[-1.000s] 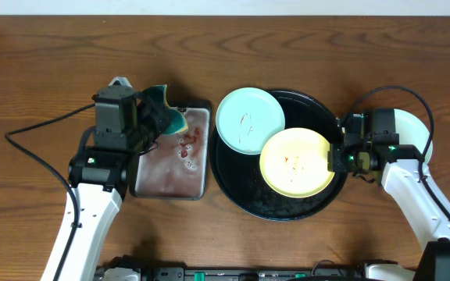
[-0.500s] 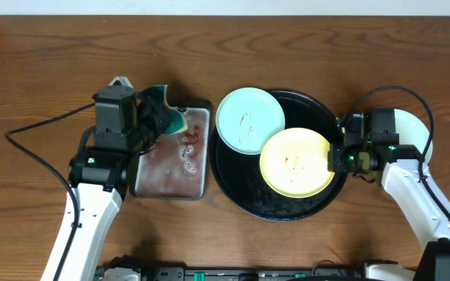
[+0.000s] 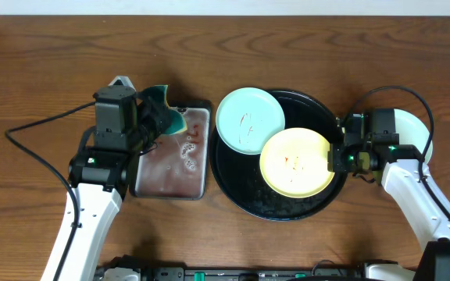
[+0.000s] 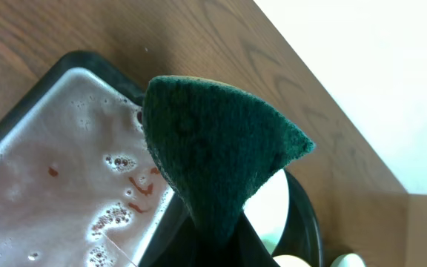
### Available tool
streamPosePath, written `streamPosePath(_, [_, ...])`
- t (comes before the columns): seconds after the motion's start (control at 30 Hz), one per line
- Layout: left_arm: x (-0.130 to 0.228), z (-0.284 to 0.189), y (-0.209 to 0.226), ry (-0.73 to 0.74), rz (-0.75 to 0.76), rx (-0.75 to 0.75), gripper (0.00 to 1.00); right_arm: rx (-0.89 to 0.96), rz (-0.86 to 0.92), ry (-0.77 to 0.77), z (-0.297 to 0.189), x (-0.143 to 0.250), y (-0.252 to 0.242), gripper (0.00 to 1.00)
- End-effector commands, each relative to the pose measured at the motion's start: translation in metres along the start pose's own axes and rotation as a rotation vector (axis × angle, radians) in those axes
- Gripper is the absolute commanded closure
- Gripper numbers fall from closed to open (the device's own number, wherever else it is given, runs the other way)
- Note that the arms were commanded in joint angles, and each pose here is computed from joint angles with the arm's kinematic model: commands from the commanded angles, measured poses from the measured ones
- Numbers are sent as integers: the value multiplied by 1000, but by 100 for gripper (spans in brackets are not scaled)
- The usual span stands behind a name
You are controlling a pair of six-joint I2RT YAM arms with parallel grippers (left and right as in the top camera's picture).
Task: Clean dirty plates on tray and stack at the side
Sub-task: 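Lift the sponge from the sink tray with the left gripper, then scrub the yellow plate with the sponge while the right gripper holds it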
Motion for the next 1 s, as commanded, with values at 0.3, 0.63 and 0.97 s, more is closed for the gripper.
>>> streamPosePath(0.3, [46,33,49,243,472,-205,93,-36,-31,116,4,28,11,99])
streamPosePath(0.63, [121,45,31,439,650,-122,93,-77,-85,173,22,58,35,99])
streamPosePath(0.97, [233,58,-30,543,578,109,93,-78,-84,171,30,68,36,99])
Point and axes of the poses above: each gripper's point midway between its finger pads, its own z axis out along the fingers, its own y axis along the line the jaws close on, x = y × z, the point moved 2 cm from there along -z, back along the fingers, and after that the axes turned 14 degrees about -z, right-handed, at the moved point
